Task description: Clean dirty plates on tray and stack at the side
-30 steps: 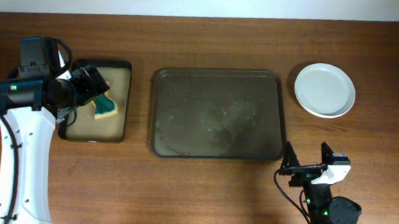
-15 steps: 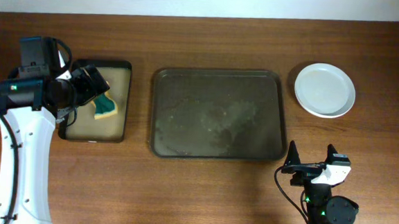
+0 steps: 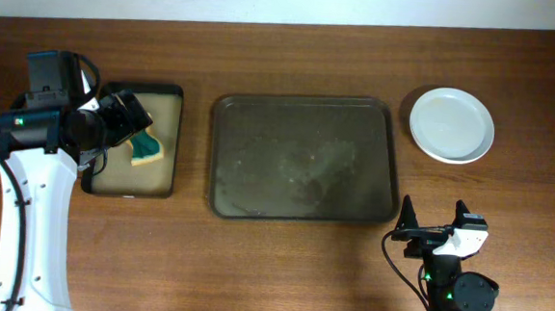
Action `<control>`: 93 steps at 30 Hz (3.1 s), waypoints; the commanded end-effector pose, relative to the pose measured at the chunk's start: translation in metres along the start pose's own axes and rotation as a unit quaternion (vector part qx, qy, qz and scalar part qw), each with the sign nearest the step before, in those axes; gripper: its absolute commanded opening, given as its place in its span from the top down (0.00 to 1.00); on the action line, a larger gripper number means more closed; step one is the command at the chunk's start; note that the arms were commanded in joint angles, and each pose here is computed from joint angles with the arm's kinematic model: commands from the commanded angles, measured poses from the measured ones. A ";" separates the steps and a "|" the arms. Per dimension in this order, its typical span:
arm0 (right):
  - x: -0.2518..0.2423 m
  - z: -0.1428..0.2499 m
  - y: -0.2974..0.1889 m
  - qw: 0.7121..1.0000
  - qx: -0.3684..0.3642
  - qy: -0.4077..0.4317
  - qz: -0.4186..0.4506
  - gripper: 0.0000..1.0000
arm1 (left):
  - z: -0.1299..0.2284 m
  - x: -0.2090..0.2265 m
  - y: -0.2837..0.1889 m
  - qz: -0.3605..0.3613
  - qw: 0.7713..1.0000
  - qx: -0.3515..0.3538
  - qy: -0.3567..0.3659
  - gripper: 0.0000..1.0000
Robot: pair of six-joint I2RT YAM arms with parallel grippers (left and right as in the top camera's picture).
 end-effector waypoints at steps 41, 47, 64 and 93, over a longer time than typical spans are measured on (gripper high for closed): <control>-0.001 0.003 0.000 1.000 0.001 -0.002 0.004 0.02 | 0.145 0.052 0.011 0.123 0.845 -0.480 0.201 0.01; -0.001 0.003 0.000 1.000 0.001 -0.002 0.004 0.02 | 0.142 0.059 0.014 0.109 0.848 -0.482 0.193 0.01; -0.001 0.003 0.000 1.000 0.001 -0.002 0.004 0.02 | 0.150 0.053 0.021 0.067 0.815 -0.471 0.331 0.01; -0.001 0.003 0.000 1.000 0.001 -0.002 0.004 0.02 | 0.148 0.056 0.020 0.102 0.844 -0.467 0.245 0.01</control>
Point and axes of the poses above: each gripper's point midway between its finger pads, its own y axis out along the fingers, its own x axis along the line the jaws close on, z = x × y, the point moved 4 cm from there along -y, back along the fingers, and after that the axes turned 2 degrees about y, right-handed, at the moved point
